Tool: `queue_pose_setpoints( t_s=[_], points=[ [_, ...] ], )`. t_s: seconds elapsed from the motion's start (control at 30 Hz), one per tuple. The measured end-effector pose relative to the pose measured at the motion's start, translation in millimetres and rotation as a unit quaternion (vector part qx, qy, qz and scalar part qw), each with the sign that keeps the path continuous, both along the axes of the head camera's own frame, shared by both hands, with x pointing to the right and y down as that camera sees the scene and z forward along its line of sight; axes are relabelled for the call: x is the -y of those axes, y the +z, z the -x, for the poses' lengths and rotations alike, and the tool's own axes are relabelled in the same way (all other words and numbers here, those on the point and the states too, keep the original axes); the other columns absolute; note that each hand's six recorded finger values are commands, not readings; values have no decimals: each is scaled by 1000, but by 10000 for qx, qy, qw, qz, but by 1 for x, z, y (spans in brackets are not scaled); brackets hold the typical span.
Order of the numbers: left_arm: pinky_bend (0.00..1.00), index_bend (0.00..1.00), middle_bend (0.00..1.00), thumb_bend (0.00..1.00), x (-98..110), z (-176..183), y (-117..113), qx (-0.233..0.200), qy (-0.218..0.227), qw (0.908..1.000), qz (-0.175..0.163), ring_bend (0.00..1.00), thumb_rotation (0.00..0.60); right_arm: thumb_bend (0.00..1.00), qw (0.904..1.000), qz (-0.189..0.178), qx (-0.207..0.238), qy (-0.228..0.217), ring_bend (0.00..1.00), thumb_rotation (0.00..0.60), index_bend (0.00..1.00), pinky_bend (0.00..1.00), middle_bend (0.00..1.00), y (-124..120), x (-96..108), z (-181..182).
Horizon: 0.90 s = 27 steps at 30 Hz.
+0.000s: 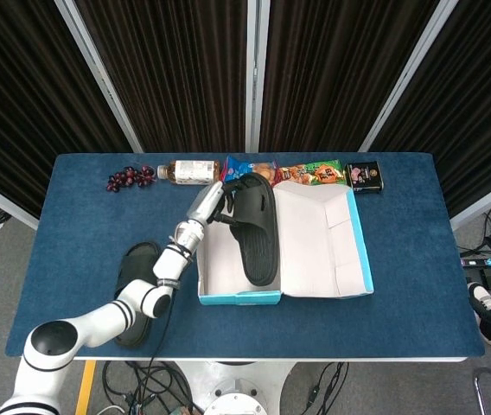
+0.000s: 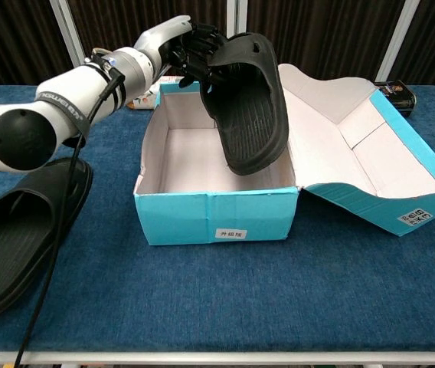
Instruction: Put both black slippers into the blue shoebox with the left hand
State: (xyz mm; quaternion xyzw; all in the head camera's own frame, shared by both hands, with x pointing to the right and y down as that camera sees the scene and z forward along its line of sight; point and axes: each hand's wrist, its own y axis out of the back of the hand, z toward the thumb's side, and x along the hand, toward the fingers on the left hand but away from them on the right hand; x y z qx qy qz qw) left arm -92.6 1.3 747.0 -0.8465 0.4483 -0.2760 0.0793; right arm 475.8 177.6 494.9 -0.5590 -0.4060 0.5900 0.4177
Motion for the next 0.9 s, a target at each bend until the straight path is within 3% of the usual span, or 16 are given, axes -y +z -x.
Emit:
queue_pose_setpoints(
  t_s=[0.37, 0.63, 0.9],
  points=[
    [817, 509, 547, 0, -18, -5, 21, -380, -345, 9986, 92, 624, 600, 75, 10000, 6, -24, 15, 0, 600, 81, 121, 95, -1, -1, 3],
    [815, 515, 547, 0, -30, -7, 40, -192, -277, 9988, 358, 622, 600, 76, 10000, -3, -59, 23, 0, 600, 82, 124, 96, -3, -2, 3],
    [801, 507, 547, 0, -41, -12, 49, 146, 36, 9991, 398, 621, 600, 75, 10000, 8, -42, 7, 0, 600, 81, 124, 95, -3, -1, 4]
  ],
)
